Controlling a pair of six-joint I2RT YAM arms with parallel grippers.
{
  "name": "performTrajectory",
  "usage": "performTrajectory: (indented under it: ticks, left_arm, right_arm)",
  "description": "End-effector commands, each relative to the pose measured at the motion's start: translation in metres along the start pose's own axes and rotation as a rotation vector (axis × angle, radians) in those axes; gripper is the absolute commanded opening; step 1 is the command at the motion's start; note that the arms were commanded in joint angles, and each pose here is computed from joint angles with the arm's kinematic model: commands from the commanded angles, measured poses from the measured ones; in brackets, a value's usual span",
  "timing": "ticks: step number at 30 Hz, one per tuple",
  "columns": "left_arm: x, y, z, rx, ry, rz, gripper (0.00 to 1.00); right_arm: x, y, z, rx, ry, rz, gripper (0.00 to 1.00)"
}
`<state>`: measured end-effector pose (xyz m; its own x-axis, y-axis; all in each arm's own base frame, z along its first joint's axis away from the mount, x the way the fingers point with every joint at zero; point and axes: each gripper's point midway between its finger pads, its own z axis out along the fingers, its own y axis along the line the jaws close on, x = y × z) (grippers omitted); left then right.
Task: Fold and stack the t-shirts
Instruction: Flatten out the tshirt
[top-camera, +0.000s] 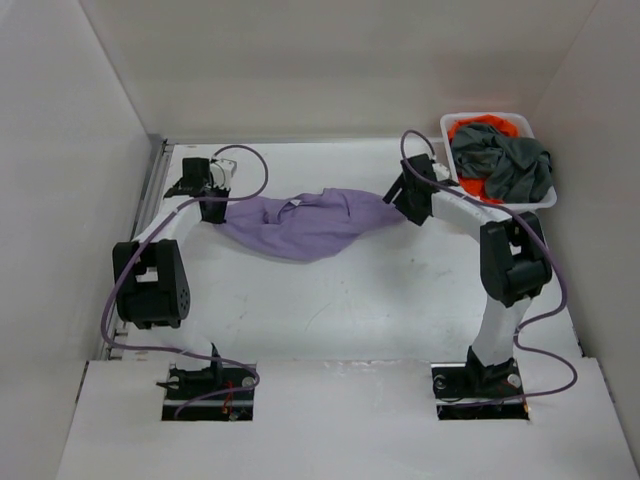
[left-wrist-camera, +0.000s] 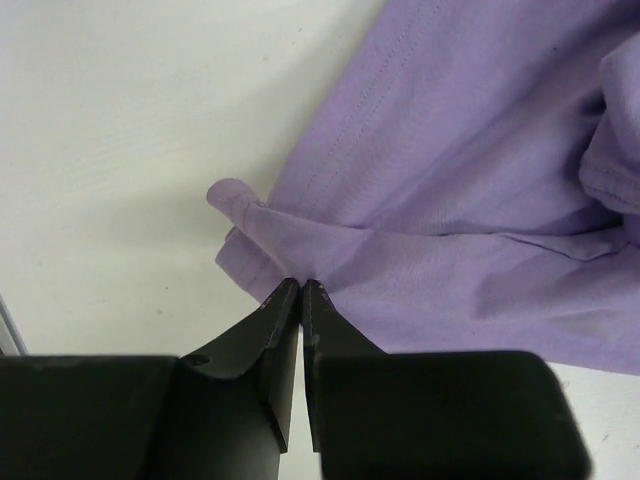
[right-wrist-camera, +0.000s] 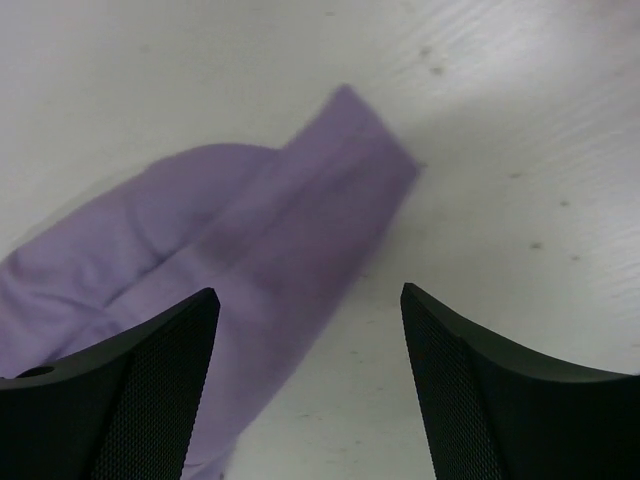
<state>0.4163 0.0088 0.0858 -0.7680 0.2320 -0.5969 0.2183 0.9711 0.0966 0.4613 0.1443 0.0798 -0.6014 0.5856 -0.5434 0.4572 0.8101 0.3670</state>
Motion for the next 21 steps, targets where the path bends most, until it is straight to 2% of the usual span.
performTrajectory:
  ticks: [1, 6, 10, 13, 19, 21]
  left_arm:
    - [-0.015, 0.005, -0.021, -0.018, -0.081, -0.002, 0.05]
    - [-0.016, 0.005, -0.024, -0.020, -0.089, -0.008, 0.05]
    - [-0.014, 0.003, -0.025, -0.020, -0.096, -0.006, 0.05]
    - [-0.013, 0.001, -0.026, -0.018, -0.097, -0.001, 0.05]
    - [-0.022, 0.001, -0.034, -0.017, -0.123, 0.000, 0.06]
    - [-0.023, 0.000, -0.036, -0.015, -0.129, -0.001, 0.06]
  right_arm:
    - [-0.020, -0.018, 0.008, 0.021, -0.022, 0.115, 0.78]
    - [-0.032, -0.023, 0.025, 0.073, 0.009, 0.107, 0.79]
    - [-0.043, -0.006, 0.038, 0.081, 0.018, 0.085, 0.80]
    - [-0.028, -0.005, 0.050, 0.120, 0.084, 0.063, 0.82]
    - [-0.008, -0.018, 0.039, 0.184, 0.154, 0.004, 0.69]
    - [0.003, -0.021, 0.033, 0.202, 0.183, -0.047, 0.59]
